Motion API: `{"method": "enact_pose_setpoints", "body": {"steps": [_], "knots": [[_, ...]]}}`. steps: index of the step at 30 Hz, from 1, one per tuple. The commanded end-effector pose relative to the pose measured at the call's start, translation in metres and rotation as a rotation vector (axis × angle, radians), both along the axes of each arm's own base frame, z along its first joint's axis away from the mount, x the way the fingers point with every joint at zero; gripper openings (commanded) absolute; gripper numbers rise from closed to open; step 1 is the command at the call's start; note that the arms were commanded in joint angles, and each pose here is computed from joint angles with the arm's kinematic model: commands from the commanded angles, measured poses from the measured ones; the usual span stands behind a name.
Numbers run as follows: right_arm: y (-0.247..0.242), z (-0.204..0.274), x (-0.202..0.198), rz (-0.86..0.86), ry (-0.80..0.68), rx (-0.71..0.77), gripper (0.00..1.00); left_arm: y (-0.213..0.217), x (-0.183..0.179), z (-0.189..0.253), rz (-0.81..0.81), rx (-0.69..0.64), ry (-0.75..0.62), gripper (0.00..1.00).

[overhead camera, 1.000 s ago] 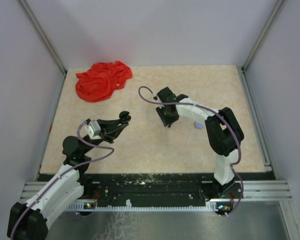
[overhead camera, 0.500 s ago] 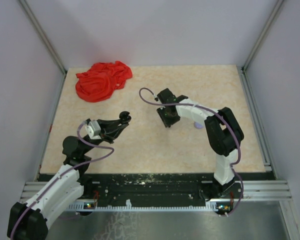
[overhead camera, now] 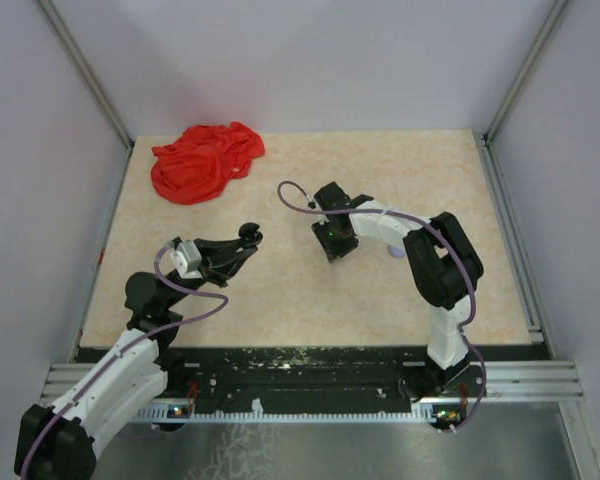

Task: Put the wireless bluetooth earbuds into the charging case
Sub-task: Adjust the earbud at the center of the board.

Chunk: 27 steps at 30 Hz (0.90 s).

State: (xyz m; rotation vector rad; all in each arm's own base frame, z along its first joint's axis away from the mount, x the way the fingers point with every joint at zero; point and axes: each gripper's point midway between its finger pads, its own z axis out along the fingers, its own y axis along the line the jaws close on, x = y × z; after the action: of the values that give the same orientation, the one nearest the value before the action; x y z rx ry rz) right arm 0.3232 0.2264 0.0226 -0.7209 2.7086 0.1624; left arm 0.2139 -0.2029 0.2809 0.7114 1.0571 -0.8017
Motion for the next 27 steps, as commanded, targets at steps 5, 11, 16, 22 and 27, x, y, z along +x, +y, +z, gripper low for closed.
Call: {"method": "enact_pose_setpoints", "body": {"steps": [5, 11, 16, 22, 27], "knots": [[0.029, 0.007, 0.018, 0.007, -0.032, 0.118, 0.39, 0.002, -0.003, 0.023, -0.003, -0.024, -0.059, 0.01], [0.037, 0.014, 0.034, -0.004, -0.085, 0.147, 0.39, 0.002, -0.003, 0.023, -0.005, -0.026, -0.056, 0.01], [0.043, 0.040, 0.034, 0.047, -0.117, 0.184, 0.39, 0.002, -0.003, 0.023, -0.006, -0.026, -0.052, 0.01], [0.029, 0.057, 0.038, 0.057, -0.173, 0.121, 0.39, 0.002, -0.002, 0.022, -0.009, -0.026, -0.047, 0.01], [0.016, 0.042, 0.049, 0.033, -0.171, 0.018, 0.36, 0.002, -0.003, 0.022, -0.009, -0.026, -0.049, 0.01]]}}
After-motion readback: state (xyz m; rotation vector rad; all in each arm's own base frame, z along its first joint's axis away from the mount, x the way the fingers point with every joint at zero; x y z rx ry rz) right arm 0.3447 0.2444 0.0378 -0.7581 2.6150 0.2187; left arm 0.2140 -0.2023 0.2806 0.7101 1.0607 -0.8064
